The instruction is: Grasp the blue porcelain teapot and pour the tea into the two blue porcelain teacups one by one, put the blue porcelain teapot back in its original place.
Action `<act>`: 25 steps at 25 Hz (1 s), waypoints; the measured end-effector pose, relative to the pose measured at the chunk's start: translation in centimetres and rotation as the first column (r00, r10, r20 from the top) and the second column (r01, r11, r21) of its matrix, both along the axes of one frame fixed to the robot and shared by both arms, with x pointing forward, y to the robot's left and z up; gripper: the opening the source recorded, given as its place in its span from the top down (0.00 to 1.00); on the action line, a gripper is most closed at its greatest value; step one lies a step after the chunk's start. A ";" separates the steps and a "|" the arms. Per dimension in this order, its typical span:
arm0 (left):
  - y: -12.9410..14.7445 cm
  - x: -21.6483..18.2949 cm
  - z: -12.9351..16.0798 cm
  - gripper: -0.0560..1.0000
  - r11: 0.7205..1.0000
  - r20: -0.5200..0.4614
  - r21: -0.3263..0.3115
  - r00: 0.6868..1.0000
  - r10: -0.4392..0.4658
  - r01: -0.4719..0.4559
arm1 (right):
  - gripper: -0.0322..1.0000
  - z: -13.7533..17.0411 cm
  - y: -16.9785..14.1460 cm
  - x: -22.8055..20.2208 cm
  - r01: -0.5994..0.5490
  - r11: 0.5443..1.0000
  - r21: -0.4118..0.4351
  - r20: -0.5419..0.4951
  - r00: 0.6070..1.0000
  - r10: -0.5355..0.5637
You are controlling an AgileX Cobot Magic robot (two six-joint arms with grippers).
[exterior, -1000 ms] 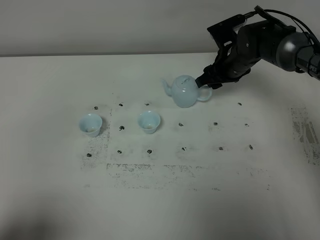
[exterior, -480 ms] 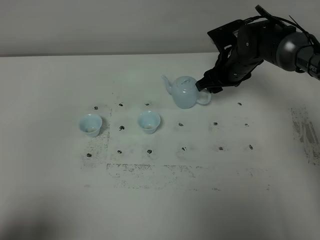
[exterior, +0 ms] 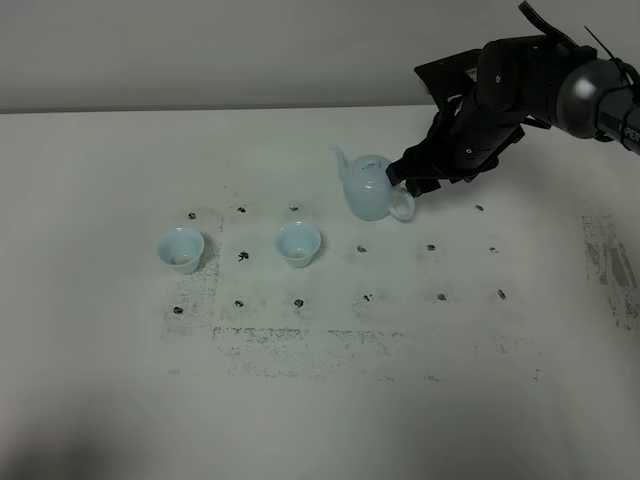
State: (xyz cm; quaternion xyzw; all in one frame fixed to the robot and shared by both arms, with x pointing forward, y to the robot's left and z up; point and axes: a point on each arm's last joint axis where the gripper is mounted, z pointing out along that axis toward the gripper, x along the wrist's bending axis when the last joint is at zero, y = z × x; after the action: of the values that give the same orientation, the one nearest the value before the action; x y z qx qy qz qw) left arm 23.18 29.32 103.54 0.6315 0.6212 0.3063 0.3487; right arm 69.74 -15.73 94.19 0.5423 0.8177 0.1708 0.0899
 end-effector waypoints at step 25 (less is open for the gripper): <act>0.0 0.0 0.0 0.32 1.000 0.000 0.000 1.000 0.000 0.000 | 0.47 0.0 0.9 -0.9 -0.017 0.995 0.098 -0.100 0.995 0.027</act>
State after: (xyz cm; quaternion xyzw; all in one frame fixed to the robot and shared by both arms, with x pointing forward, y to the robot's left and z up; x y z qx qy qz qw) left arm 23.18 29.32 103.54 0.6315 0.6212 0.3063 0.3487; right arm 68.85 -14.85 94.16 0.5449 0.8179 0.1835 0.0202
